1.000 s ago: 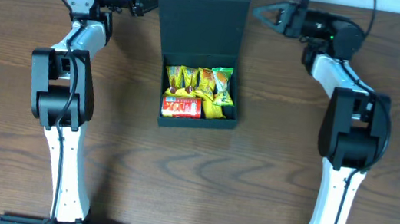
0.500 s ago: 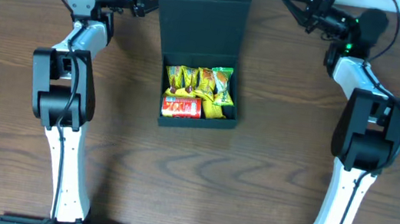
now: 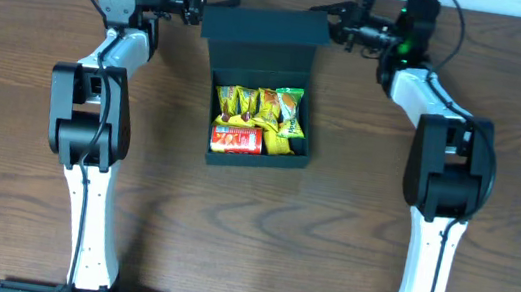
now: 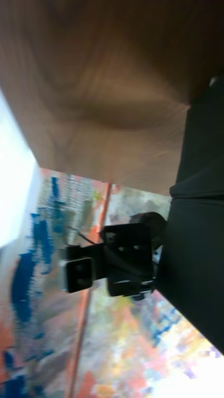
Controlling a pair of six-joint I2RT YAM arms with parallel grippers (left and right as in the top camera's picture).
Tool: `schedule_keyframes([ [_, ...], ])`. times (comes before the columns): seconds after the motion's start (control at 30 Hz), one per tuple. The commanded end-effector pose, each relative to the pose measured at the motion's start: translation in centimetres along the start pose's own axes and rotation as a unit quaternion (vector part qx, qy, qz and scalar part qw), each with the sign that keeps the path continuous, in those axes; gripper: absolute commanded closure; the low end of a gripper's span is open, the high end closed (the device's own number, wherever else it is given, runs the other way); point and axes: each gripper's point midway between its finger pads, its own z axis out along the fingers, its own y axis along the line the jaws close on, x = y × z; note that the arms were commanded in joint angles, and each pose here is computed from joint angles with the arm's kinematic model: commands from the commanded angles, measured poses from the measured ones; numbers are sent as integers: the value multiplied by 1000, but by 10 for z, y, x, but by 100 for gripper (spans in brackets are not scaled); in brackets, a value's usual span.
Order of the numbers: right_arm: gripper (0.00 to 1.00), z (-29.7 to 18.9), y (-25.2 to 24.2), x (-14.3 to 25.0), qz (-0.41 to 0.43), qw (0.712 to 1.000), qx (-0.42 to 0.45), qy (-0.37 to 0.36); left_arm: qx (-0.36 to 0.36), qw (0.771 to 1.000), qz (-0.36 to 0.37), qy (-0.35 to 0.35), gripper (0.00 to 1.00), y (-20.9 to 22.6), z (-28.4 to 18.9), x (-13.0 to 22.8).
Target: Pack container
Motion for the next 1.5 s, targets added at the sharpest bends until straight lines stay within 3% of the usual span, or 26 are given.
schedule_keyframes([
  [0.0,98,5,2,14,-21,999,-10,35,-2,1000,-5,8,94,-8,2,2],
  [0.37,98,15,18,68,-28,983,-50,174,-3,1000,-1,5,94,-7,-1,1],
  [0.5,98,19,21,73,-31,981,-53,184,-5,1000,-2,-3,94,-7,-9,-2],
  [0.63,98,17,19,56,-46,988,-46,140,-9,1000,19,-22,94,-5,-26,-10],
  [0.8,98,10,8,14,-80,996,-18,32,-23,998,36,-44,94,9,-53,-23],
  [0.87,98,6,-13,-14,-41,998,26,-48,-32,996,55,-59,94,22,-69,-31],
  [1.0,98,-1,-62,-28,11,986,122,-116,-49,992,58,-103,87,48,-89,-46],
  [1.13,98,-4,-98,-17,13,973,199,-118,-88,982,16,-165,94,84,-107,-59],
  [1.47,98,-19,-146,13,-22,945,318,-73,-218,953,-58,-204,94,161,-115,-43],
])
